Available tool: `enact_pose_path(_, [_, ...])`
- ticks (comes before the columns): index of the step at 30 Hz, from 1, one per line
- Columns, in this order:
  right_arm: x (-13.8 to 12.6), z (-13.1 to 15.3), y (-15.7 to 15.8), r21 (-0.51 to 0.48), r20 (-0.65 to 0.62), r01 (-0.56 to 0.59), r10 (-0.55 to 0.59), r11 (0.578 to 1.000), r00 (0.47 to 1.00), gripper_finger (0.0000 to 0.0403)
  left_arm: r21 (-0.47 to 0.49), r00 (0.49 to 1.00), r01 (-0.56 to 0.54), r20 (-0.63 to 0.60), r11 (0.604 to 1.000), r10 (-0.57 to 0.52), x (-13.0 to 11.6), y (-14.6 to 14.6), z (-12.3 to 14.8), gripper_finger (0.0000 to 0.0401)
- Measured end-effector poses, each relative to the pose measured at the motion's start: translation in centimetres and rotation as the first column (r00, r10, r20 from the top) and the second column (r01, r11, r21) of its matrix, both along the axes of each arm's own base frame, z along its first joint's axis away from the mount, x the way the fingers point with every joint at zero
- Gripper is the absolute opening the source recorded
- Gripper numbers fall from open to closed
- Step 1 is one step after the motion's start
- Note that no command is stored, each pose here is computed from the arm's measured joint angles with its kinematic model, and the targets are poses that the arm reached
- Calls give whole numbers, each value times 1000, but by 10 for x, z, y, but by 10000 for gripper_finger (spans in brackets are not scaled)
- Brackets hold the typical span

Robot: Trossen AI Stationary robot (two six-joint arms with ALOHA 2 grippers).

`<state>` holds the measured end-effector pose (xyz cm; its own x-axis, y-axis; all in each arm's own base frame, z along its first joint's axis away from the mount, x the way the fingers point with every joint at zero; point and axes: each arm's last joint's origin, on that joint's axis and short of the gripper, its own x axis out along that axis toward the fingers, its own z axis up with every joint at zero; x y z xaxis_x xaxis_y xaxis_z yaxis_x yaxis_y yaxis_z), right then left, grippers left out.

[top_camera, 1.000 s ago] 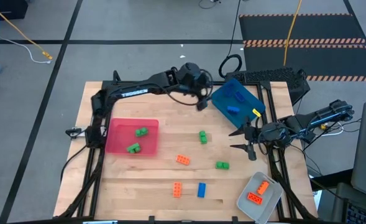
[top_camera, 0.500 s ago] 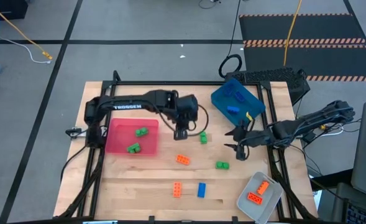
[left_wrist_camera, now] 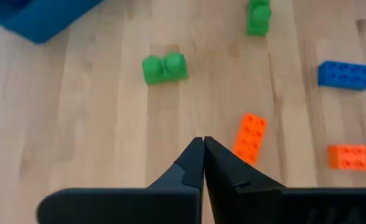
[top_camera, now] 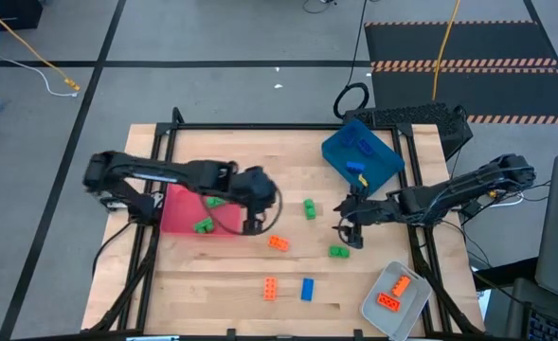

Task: Sort & place blocks by color
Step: Put the green game piece into the red bin

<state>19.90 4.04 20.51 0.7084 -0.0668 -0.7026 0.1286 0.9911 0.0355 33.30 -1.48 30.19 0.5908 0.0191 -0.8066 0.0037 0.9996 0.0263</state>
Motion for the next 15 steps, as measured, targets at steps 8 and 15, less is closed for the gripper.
enact_pose_path(8, [43, 5, -15, 6, -69, 125, -124, 992, 990, 259, -60, 991, -35, 130, 998, 43, -37, -8, -19, 19])
enact_pose_path(15, [74, -14, -34, 115, -177, 321, -298, 940, 938, 259, 2, 990, -53, 134, 999, 52, -43, -18, -45, 36])
